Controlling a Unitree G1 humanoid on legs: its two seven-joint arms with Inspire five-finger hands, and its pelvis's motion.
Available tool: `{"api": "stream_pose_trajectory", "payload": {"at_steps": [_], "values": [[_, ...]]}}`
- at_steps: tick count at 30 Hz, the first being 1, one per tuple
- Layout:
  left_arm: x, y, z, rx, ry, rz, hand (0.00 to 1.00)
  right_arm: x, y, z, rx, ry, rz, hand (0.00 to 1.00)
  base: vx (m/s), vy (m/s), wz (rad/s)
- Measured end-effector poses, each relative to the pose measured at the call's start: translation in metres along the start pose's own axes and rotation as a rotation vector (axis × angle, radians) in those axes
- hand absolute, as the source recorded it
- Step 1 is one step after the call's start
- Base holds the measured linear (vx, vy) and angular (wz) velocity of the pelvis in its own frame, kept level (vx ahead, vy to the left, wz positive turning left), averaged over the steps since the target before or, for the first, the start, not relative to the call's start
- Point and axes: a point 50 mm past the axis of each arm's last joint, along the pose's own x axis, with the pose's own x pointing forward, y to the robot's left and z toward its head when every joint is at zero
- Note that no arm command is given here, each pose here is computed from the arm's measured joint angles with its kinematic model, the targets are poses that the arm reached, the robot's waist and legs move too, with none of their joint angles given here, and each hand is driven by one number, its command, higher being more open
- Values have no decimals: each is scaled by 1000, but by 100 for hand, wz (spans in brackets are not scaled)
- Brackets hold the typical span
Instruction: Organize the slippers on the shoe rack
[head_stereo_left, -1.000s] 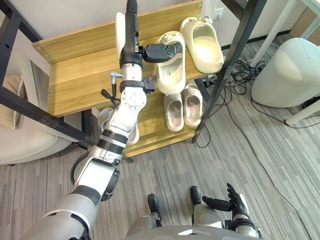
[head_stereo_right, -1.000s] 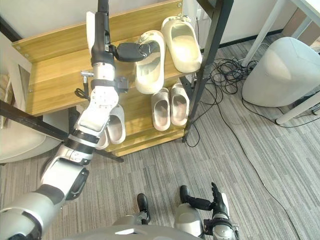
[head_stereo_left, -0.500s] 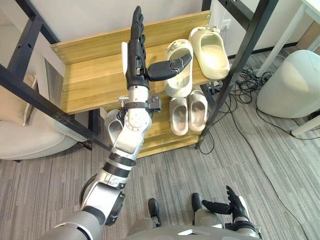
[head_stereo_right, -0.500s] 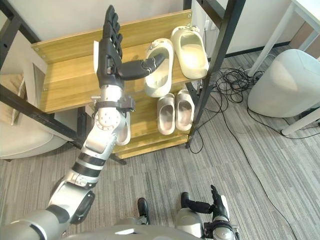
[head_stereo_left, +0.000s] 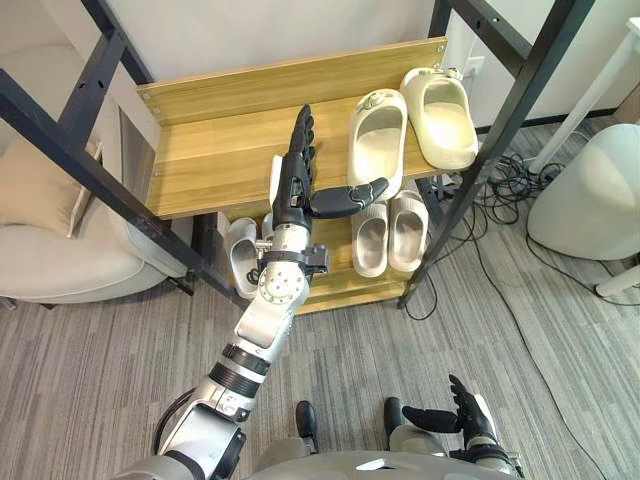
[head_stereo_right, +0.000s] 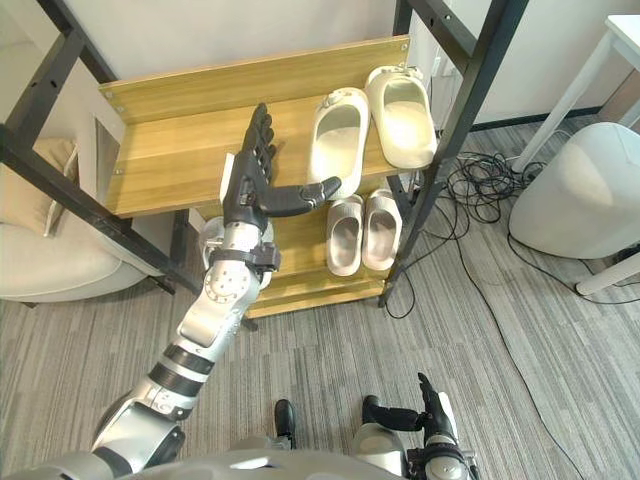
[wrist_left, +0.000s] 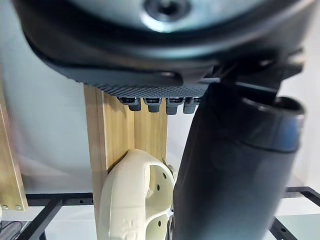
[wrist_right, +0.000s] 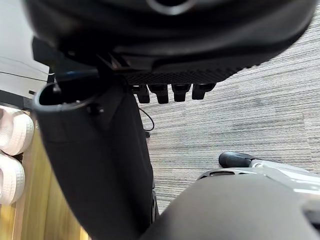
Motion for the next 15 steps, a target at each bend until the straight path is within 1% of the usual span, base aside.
{"api": "stream_pose_trajectory", "payload": {"at_steps": [6,15], "values": [[-2,-2,-3,3,13,-19,100,0,2,0,-1,1,5,100,0,0,0],[-10,-27,-7,-16,36,-134,100,0,3,1,-2,-2,10,100,1,2,0]]}}
